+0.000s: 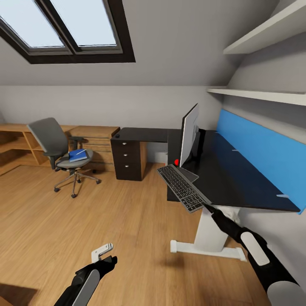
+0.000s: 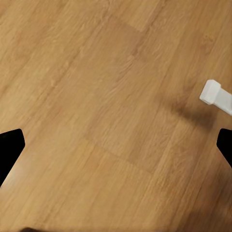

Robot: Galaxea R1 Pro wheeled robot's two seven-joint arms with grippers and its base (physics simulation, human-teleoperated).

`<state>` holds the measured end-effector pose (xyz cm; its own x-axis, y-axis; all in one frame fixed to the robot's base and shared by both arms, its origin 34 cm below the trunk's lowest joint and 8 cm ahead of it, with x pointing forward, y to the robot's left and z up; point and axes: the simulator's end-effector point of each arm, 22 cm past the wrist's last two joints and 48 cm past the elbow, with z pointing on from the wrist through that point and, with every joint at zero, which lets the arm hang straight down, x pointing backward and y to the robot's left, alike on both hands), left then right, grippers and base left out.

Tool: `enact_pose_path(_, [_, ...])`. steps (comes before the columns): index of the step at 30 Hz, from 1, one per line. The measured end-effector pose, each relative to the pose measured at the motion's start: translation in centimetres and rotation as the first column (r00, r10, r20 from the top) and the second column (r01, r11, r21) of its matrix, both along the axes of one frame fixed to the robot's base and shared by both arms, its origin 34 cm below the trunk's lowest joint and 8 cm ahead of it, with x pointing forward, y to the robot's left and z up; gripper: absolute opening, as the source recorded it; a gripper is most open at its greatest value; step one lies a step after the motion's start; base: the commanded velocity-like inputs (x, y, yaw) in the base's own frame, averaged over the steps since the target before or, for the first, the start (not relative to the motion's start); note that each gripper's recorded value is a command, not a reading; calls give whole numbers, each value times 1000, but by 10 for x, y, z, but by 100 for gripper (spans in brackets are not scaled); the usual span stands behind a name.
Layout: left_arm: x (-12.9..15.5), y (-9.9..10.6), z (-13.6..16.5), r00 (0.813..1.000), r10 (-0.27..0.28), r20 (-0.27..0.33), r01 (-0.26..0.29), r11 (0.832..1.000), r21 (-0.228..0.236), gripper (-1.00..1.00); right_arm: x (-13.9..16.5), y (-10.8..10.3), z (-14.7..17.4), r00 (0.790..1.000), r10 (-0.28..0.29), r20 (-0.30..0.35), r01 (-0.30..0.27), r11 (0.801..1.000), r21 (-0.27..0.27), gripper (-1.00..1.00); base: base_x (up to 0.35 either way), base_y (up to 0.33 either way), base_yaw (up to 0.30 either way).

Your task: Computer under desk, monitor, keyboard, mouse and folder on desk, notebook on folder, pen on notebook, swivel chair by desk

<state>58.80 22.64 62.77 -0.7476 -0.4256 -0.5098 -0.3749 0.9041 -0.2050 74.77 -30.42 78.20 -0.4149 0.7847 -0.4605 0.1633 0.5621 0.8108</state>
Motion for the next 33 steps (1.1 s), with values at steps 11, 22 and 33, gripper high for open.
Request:
enact_pose_path(11, [0,0,0,1000,0,1,0,1000,-2,100,-12,-9,-7,999,-33,33,24,969,245,100,0,0,0])
enact_pose_path(22, [0,-1,-3,1000,-1,0,1,1000,-2,100,-13,-12,-11,999,-43,33,33,964,263,100,0,0,0])
enact_pose_path(33, [-1,-1,-23,1000,-2,1,2,1000,-2,100,-14,-11,-28,998,-40,42,28,966,257,100,0,0,0])
